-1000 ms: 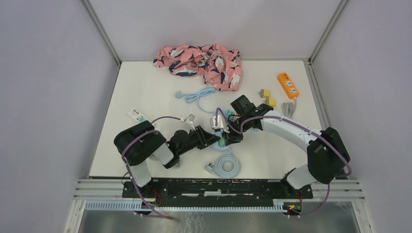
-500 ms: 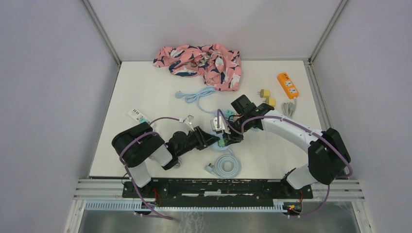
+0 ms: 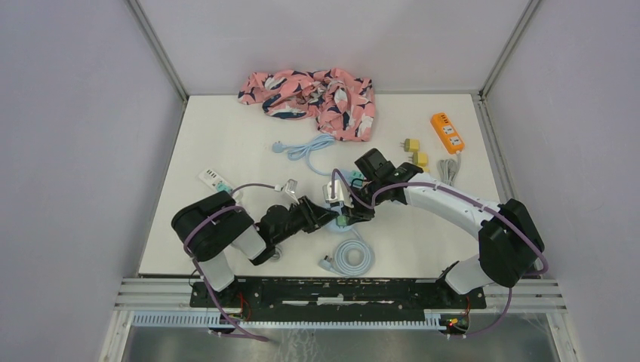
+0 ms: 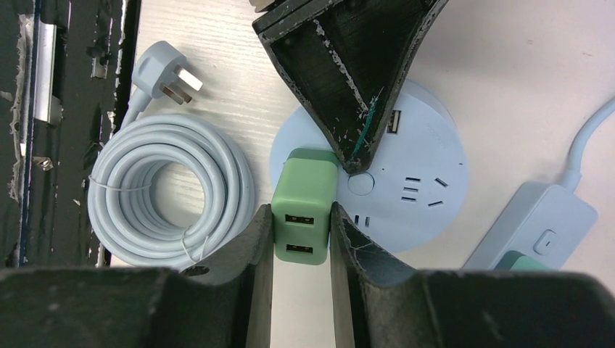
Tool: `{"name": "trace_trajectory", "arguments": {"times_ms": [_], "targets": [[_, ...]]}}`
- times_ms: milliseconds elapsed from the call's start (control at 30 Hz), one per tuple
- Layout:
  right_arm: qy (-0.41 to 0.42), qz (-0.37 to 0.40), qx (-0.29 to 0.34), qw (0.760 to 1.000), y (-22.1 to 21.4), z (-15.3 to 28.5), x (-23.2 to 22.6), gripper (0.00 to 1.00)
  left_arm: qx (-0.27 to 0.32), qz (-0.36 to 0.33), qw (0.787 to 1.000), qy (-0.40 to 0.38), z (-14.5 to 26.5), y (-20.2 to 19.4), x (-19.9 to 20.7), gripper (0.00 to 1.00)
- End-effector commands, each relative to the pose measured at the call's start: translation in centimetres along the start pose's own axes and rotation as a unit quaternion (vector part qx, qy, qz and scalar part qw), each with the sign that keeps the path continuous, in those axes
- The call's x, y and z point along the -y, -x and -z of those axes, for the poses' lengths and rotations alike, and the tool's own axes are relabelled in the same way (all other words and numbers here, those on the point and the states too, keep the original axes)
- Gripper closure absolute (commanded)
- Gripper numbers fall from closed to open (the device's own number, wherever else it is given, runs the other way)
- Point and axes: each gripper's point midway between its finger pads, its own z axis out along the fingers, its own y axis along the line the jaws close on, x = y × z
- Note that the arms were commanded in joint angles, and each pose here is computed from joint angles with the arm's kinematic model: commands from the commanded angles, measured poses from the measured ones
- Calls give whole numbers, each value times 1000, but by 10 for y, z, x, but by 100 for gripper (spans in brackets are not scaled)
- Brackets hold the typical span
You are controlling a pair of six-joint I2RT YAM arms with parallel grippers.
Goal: Pull the plug off the socket
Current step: Remove the plug from the socket.
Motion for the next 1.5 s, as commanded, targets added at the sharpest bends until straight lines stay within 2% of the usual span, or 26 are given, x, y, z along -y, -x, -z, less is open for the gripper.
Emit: {"name": "trace_trajectory", "arguments": {"times_ms": [0,200,500,667,900,1467], "targets": [[28,-9,8,1000,6,16,-21,100,56,-12,997,53,6,21,-25,97],[53,-8,14,998,10,19,-29,100,59,-15,996,61,7,22,-29,97],[41,-12,4,999,7,23,-23,100,68,-16,995,76,10,25,-36,97],[78,24,11,997,10,17,-44,100,71,-14,994,85,10,25,-39,97],[39,16,-20,999,6,19,-27,100,74,-15,993,92,11,26,-43,97],[25,-3,5,1000,8,41,-19,100,78,-15,992,103,14,26,-49,97]]}}
